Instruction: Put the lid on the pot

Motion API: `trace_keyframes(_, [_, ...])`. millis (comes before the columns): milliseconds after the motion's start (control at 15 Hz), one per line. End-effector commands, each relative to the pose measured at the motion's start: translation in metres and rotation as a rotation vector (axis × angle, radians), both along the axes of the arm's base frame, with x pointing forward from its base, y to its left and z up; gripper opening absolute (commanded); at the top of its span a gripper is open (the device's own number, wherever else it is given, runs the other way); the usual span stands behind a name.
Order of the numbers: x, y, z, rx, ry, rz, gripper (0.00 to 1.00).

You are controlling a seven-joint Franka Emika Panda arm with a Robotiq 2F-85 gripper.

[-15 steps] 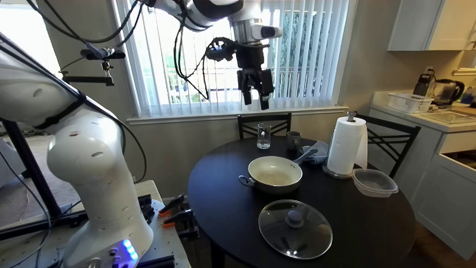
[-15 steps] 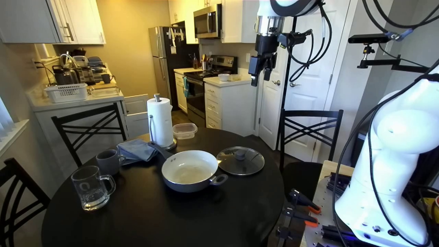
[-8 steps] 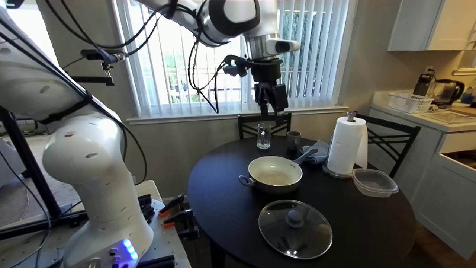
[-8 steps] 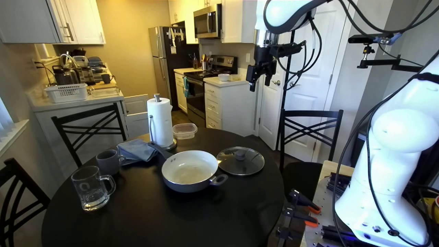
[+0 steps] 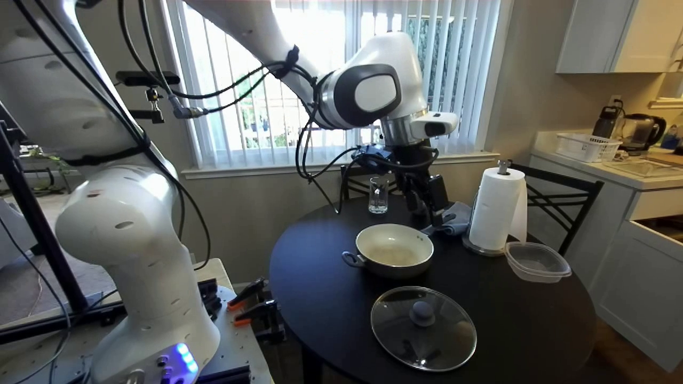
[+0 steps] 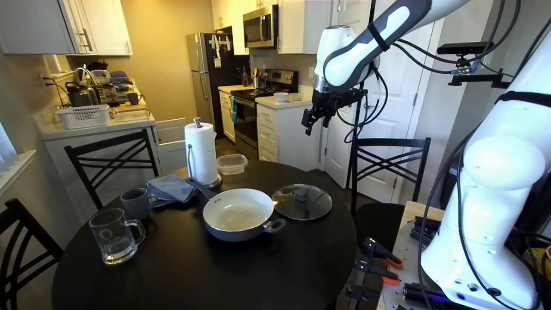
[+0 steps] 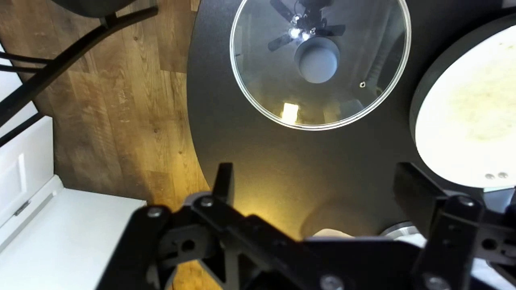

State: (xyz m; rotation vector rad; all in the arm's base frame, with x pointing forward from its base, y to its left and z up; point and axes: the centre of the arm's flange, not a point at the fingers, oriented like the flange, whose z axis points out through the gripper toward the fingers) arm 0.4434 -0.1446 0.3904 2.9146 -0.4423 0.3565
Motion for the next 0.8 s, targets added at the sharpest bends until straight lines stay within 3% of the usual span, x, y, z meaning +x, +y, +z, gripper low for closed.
trace_keyframes(0, [0.001, -0.001, -0.002, 0.001, 0.004, -0.001, 1.00])
trace_keyframes(467, [0.001, 0.002, 0.009, -0.005, -0.016, 0.004, 1.00])
trace_keyframes(733, [0.050, -0.032, -0.017, 0.025, 0.005, 0.000, 1.00])
